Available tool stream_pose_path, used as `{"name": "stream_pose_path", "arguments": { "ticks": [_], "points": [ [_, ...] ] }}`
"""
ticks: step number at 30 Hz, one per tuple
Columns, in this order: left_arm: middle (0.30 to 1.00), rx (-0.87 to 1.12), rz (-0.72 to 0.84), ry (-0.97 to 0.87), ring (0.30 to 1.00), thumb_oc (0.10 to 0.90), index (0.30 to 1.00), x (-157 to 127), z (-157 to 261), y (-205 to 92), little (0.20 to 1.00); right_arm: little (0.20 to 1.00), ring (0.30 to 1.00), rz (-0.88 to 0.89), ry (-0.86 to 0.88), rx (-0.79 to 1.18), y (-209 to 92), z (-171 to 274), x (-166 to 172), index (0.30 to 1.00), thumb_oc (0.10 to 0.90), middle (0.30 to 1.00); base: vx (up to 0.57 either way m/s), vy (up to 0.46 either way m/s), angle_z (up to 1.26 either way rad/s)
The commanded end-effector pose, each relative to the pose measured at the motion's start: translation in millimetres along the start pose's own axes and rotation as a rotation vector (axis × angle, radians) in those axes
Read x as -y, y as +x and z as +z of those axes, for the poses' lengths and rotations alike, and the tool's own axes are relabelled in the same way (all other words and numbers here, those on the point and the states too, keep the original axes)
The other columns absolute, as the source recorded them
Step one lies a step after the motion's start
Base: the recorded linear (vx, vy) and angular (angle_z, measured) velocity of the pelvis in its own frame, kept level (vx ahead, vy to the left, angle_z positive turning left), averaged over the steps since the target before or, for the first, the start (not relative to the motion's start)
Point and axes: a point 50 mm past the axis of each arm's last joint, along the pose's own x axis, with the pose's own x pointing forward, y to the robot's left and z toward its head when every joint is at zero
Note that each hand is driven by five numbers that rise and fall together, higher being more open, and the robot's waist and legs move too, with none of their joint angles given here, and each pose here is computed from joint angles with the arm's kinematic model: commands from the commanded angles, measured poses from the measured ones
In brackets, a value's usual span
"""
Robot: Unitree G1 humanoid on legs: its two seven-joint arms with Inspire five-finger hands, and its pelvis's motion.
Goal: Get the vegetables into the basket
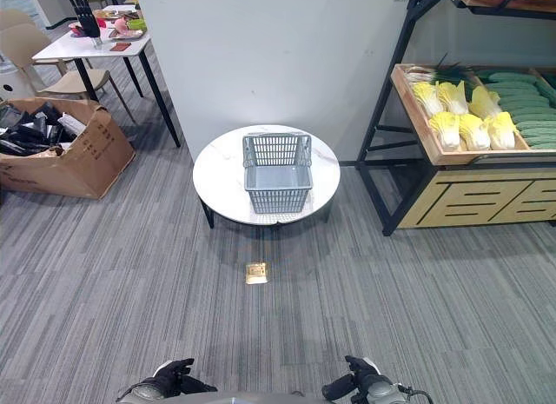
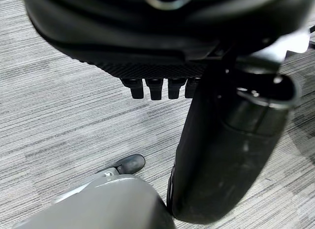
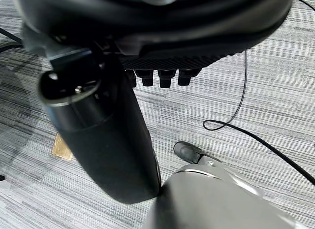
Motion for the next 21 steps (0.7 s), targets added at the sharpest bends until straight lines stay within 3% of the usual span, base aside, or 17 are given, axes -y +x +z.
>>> {"name": "stream_pose_path", "arguments": {
  "ticks": [1, 21],
  "points": [
    [1.0, -0.113, 0.007, 0.036, 1.0, 0.9, 1.0, -4.8, -27.4, -2.9, 1.0, 1.0, 1.0, -0.013, -0.047, -0.125, -4.9, -32.8, 9.3, 1.0, 0.9, 1.0, 0.0, 0.0, 0.0],
    [1.0, -0.073, 0.023, -0.016, 1.0, 0.9, 1.0, -15.2, -16.5, -1.7, 1.0, 1.0, 1.0, -0.03, -0.024, -0.083, -3.2, -18.4, 17.4, 1.0, 0.9, 1.0, 0.01, 0.06, -0.02]
  ]
}}
